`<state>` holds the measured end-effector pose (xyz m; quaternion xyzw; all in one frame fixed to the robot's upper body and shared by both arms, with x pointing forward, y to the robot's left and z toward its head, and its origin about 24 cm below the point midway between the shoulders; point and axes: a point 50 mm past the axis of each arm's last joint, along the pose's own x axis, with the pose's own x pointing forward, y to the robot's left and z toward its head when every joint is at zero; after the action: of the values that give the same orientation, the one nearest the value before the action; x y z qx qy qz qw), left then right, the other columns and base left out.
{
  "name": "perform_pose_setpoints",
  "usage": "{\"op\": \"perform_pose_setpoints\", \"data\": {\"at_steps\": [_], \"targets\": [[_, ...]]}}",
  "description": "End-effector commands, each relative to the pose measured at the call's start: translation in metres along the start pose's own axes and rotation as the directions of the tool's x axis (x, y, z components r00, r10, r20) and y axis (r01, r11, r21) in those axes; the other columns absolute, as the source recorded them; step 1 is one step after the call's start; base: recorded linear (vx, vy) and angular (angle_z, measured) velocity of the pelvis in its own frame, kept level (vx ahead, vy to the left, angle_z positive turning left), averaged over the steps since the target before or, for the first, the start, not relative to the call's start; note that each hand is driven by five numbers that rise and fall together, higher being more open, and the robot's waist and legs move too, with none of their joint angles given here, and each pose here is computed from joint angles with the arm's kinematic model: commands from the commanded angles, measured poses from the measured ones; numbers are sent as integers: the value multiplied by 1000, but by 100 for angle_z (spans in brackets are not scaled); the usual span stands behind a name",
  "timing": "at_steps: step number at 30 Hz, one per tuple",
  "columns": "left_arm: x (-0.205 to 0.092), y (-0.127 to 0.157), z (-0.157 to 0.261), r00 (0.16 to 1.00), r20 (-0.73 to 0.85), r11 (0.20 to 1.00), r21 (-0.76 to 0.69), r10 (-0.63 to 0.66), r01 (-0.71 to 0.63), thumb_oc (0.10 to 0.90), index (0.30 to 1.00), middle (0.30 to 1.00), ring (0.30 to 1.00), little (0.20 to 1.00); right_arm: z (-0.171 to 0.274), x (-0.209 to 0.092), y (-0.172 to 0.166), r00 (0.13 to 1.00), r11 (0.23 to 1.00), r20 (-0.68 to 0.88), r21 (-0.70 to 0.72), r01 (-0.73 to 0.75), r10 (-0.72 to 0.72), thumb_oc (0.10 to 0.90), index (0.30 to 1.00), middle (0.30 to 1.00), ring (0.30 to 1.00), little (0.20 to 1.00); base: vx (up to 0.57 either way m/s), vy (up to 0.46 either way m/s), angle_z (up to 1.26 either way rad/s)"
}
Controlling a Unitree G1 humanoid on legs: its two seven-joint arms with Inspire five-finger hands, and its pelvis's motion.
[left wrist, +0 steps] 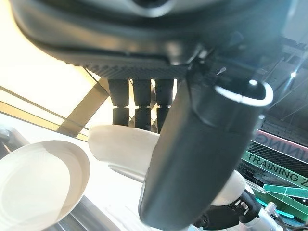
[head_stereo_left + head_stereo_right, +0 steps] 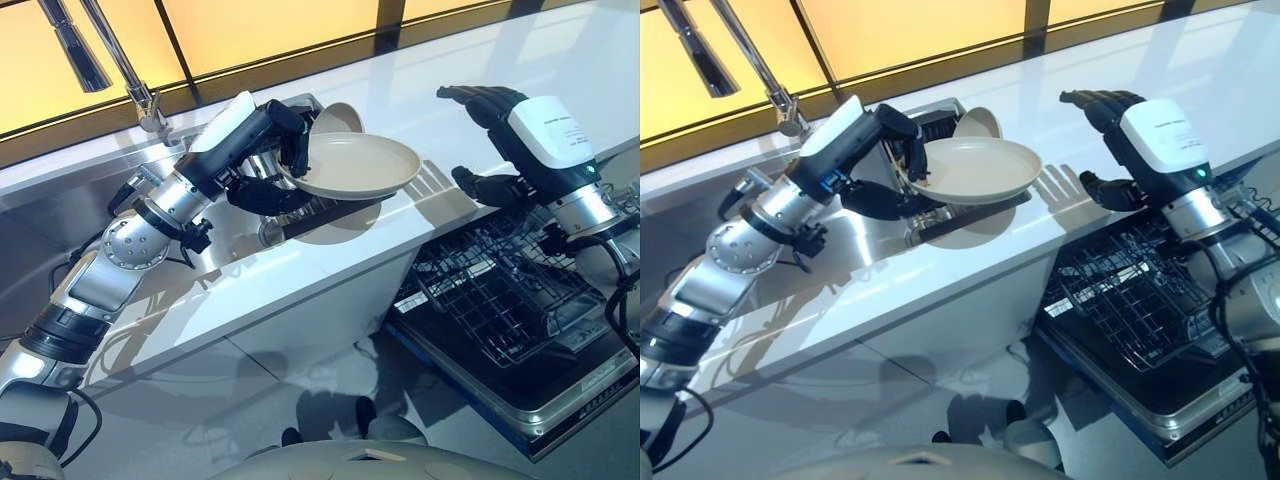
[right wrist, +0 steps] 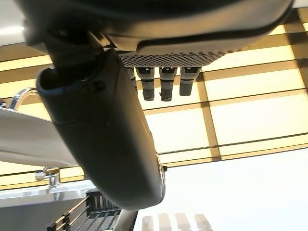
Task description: Pick up plates and place into dishwasher.
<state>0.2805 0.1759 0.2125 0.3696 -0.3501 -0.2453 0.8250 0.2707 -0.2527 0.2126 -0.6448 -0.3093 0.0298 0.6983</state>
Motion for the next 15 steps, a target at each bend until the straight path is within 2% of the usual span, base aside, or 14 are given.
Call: {"op": "perform_pose_setpoints", "data": {"at_steps": [1,9,15], "targets": [[34,35,41,960,248,991,-12,130,-131,100,300,300,300,200,15,28,-46,974,979,134,-60,193,-184,800,900,900,900,900,0,0,0],[36,35,45,955,265,990,-2,133,-138,100,300,300,300,200,23,35,-37,983,988,171,-131,82,-59,800,900,900,900,900,3,1,1],[37,37,48,952,278,990,14,129,-139,100,300,300,300,200,25,35,-34,984,991,178,-131,39,-15,800,900,900,900,900,2,1,1]]}}
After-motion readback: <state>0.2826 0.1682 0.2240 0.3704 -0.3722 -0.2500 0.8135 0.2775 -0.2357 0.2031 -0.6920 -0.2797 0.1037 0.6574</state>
